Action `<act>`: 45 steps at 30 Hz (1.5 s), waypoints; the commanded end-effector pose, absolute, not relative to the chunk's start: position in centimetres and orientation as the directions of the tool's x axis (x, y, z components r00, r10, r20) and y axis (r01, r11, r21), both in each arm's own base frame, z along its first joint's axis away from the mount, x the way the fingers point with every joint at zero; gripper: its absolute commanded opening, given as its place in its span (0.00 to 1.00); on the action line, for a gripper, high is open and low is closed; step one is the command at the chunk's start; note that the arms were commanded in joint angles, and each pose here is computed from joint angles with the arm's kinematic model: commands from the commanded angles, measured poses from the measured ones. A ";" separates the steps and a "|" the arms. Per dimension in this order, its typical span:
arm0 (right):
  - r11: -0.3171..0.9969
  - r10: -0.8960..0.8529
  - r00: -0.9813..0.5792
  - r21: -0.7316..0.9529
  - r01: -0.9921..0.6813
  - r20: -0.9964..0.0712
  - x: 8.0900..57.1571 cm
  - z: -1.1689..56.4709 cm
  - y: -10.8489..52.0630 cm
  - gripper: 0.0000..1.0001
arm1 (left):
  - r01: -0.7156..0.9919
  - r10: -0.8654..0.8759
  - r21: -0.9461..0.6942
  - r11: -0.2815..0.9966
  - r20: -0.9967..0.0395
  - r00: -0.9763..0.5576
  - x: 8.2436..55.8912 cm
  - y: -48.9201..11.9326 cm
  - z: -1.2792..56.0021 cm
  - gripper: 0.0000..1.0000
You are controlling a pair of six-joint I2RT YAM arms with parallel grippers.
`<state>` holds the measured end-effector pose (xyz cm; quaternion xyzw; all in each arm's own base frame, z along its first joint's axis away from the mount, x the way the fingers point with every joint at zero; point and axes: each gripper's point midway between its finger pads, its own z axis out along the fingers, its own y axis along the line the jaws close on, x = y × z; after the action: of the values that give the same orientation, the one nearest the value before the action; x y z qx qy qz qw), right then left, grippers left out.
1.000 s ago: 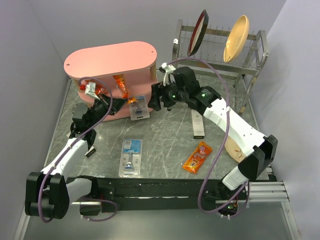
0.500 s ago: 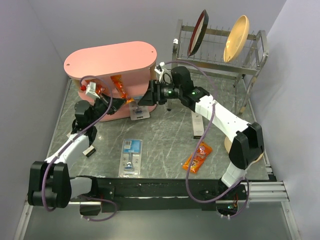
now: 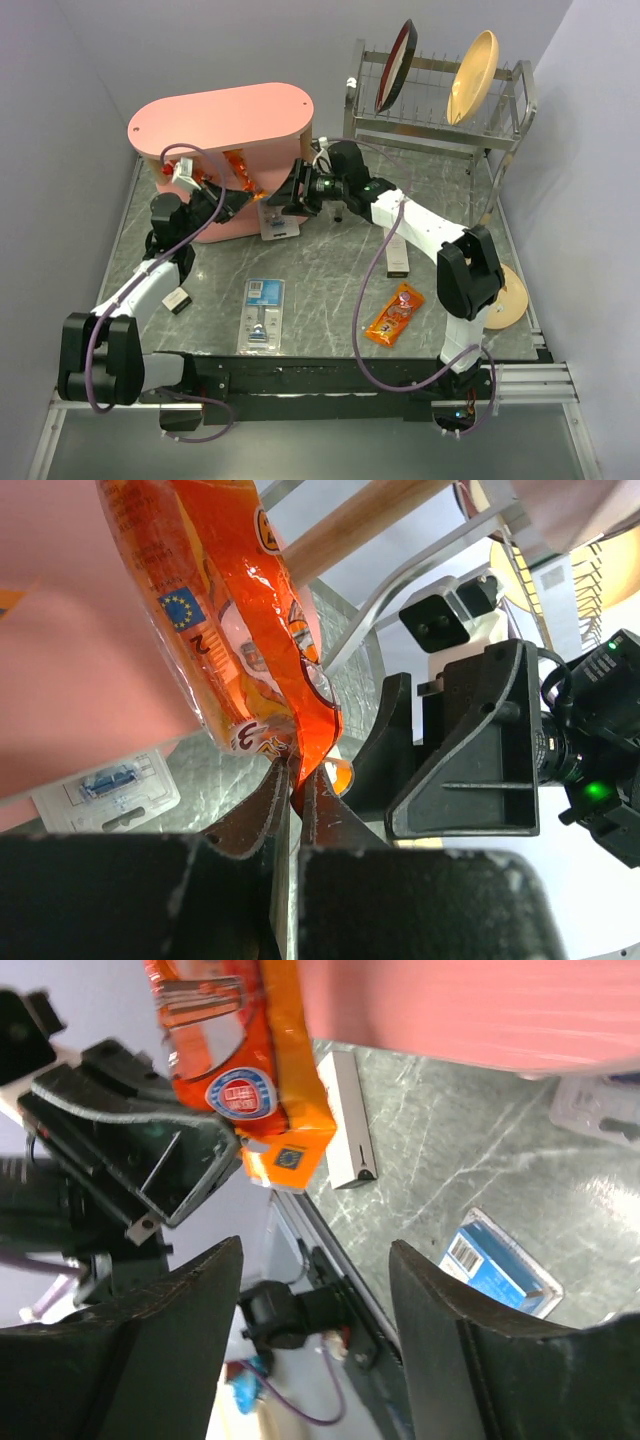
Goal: Place and organize the shaving razors onto the shelf
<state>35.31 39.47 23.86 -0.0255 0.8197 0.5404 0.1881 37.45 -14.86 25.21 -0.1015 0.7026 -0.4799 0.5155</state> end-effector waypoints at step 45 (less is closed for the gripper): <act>0.249 0.291 -0.925 0.952 -0.175 -0.246 38.5 27.9 44.3 0.33 | 0.525 -0.325 -0.654 0.544 -0.741 -0.587 29.6 -16.8 29.7 0.72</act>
<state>37.87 43.60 25.78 0.0424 0.7880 0.5900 0.1709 34.94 -14.90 24.18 -0.0994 0.7772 -0.4536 0.4247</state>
